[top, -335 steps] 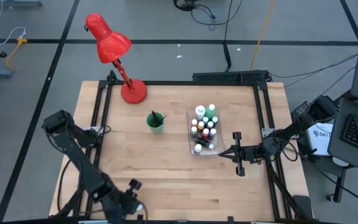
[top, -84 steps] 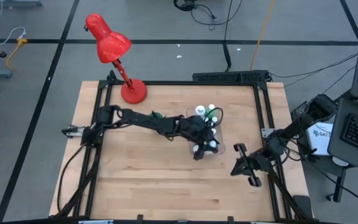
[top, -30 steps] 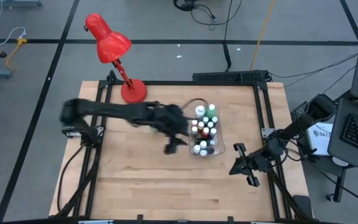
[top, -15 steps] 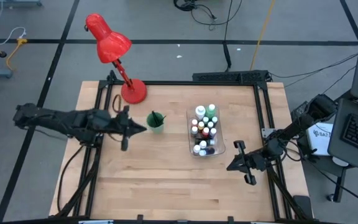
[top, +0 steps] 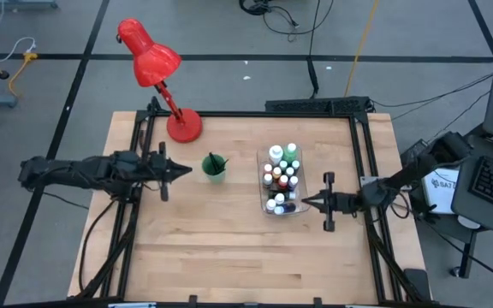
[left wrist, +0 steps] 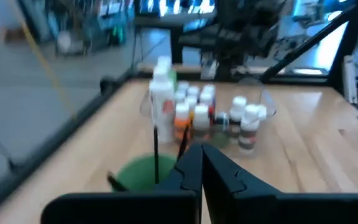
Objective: Pick & Place Paint Supplies
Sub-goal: Return to Home Position
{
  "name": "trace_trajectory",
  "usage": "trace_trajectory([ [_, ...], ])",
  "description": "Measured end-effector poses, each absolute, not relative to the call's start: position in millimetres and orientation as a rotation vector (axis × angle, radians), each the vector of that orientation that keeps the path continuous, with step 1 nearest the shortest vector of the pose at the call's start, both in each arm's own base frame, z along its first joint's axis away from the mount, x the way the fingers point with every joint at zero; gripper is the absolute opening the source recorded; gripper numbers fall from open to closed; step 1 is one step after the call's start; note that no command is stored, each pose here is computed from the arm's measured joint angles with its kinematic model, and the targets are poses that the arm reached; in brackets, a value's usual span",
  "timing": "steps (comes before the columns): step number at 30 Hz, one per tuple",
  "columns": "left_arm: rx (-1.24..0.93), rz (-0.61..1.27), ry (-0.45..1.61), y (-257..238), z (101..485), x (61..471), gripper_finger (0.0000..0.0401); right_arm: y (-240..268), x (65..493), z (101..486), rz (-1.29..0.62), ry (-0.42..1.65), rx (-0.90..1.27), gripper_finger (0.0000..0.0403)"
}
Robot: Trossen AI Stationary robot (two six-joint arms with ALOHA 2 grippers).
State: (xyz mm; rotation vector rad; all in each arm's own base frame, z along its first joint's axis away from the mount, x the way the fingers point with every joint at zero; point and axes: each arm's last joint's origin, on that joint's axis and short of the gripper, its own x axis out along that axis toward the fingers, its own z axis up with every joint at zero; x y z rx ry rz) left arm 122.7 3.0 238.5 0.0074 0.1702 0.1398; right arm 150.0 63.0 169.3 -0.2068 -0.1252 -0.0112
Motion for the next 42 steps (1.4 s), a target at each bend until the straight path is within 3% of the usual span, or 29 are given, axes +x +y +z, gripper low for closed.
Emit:
trace_trajectory([
  [9, 0.144, 0.105, 0.022, 3, 253, 103, 0.0004, 43, 132, 183, -0.029, -0.166, -0.143, 0.0004],
  [16, 0.173, 0.136, -0.038, 3, 236, 104, 0.0001, 36, 122, 185, 0.024, -0.15, -0.086, 0.0003],
  [29, 0.243, 0.068, 0.012, 2, 182, 112, 0.0002, 10, 123, 180, -0.047, -0.094, -0.018, 0.0001],
  [42, 0.306, -0.011, 0.11, 1, 163, 112, 0.0001, 6, 110, 193, -0.069, -0.232, -0.031, 0.0],
])
